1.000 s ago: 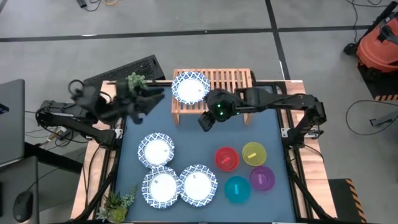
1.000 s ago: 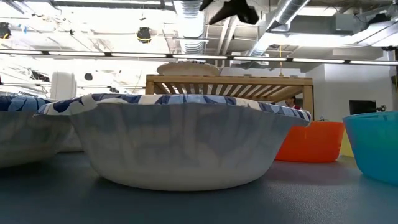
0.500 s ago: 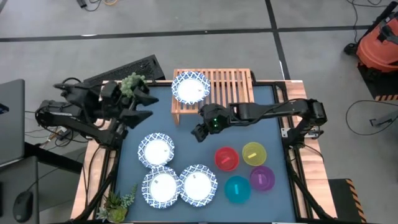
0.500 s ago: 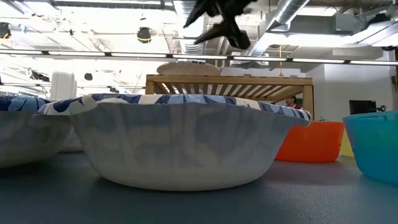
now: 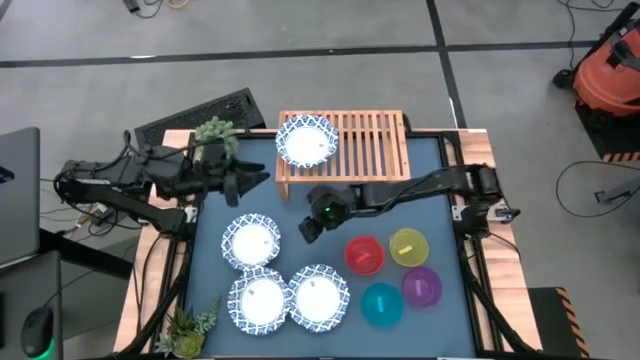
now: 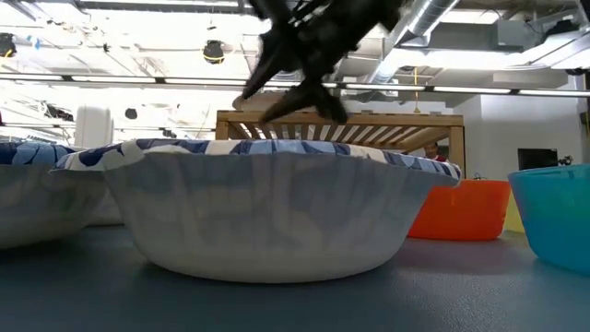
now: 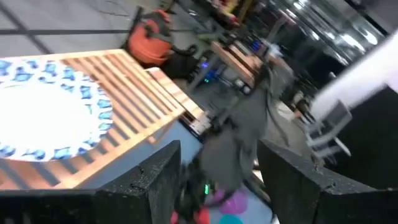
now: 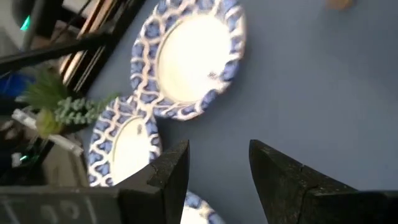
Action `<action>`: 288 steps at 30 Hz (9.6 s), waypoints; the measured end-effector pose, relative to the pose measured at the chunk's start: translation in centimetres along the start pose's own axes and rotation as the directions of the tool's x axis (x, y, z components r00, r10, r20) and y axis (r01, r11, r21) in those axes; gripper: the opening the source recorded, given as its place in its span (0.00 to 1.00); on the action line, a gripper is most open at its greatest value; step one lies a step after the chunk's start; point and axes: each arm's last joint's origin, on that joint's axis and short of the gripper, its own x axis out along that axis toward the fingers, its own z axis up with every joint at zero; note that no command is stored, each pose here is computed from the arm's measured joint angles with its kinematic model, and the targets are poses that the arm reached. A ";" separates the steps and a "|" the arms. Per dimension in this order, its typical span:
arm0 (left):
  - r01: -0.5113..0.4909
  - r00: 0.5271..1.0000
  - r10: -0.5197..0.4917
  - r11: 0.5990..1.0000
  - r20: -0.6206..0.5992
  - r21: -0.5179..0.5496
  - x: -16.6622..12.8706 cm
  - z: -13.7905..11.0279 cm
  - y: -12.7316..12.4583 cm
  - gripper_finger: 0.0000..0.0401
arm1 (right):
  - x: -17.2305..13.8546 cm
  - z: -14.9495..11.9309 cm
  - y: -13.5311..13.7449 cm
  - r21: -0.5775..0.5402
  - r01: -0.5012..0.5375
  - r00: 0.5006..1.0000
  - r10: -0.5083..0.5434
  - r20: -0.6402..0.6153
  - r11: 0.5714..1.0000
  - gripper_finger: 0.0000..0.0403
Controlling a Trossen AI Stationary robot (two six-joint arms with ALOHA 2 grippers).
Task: Place and stack bowls onto a shelf
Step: Stack the top white patterned bowl on top of the white patterned bowl on the shelf
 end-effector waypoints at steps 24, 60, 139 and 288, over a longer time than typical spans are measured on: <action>-0.076 0.996 0.080 0.995 0.051 -0.063 -0.3 0.3 0.5 0.50 | 9.3 2.1 -2.7 -0.188 -0.100 0.994 0.091 -0.056 0.977 0.53; -0.163 0.986 0.165 0.983 0.014 -0.080 0.6 -0.6 1.0 0.50 | 10.3 2.6 -3.0 -0.195 -0.015 0.993 0.037 0.113 0.981 0.63; -0.145 0.988 0.145 0.989 -0.046 -0.008 0.6 -0.9 1.1 0.50 | 12.8 -0.6 2.1 -0.963 0.177 0.983 0.088 0.162 -0.203 0.63; 0.549 0.602 0.252 0.559 -0.758 0.622 -2.4 -11.7 -5.1 0.00 | -16.2 7.7 5.3 -0.761 -0.096 0.993 0.008 -0.119 0.642 0.47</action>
